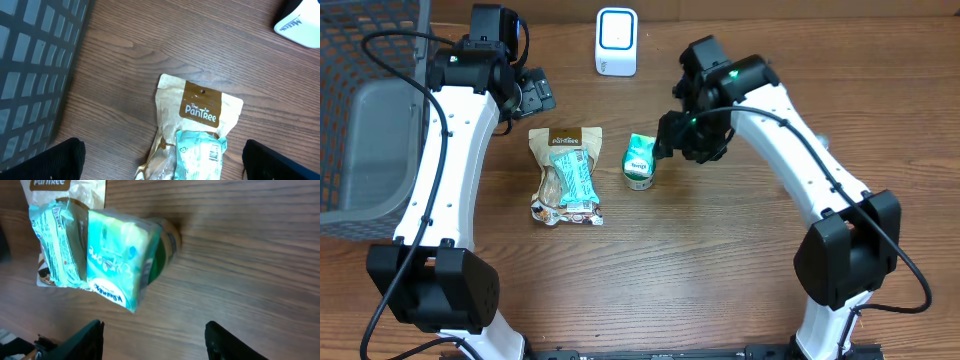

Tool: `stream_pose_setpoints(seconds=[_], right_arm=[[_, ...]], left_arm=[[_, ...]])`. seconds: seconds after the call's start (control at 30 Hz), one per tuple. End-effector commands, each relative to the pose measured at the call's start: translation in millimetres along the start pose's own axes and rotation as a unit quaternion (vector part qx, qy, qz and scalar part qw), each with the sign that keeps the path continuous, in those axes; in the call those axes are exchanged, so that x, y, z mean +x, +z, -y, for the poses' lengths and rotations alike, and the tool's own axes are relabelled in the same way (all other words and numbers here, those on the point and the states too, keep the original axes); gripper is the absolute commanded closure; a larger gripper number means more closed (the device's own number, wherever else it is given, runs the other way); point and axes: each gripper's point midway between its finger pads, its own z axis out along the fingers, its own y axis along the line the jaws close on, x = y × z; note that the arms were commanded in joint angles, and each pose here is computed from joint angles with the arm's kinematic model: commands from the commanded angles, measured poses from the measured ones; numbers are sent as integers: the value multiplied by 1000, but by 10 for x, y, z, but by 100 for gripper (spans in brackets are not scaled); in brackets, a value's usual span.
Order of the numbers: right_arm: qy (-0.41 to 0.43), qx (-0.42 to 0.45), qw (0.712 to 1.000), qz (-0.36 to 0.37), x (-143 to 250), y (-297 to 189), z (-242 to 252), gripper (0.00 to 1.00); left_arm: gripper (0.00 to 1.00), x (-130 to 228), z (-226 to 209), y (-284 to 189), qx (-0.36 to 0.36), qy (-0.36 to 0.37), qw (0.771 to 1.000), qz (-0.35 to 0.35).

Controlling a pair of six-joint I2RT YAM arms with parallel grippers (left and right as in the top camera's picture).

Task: Scan the item barcode
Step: 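Lower the right gripper onto the small green tissue pack and grasp it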

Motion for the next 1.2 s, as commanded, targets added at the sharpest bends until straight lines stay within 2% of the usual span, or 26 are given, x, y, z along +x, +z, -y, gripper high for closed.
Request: stream_pose_setpoints(seconds=[0.0,0.27,0.47,1.17], right_arm=[[12,-6,1000,1,27,118,-36,38],[30,-22,999,29,-103,286,-43,44],[61,-25,997,33,-120,337,-36,53],[37,-31,998,34,-62,431,-242,53]], left_arm=[[0,-40,34,-85,7,7,1000,12],[0,-40,34,-85,7,7,1000,12],[0,-40,34,-85,7,7,1000,12],[0,-40,34,-85,7,7,1000,12]])
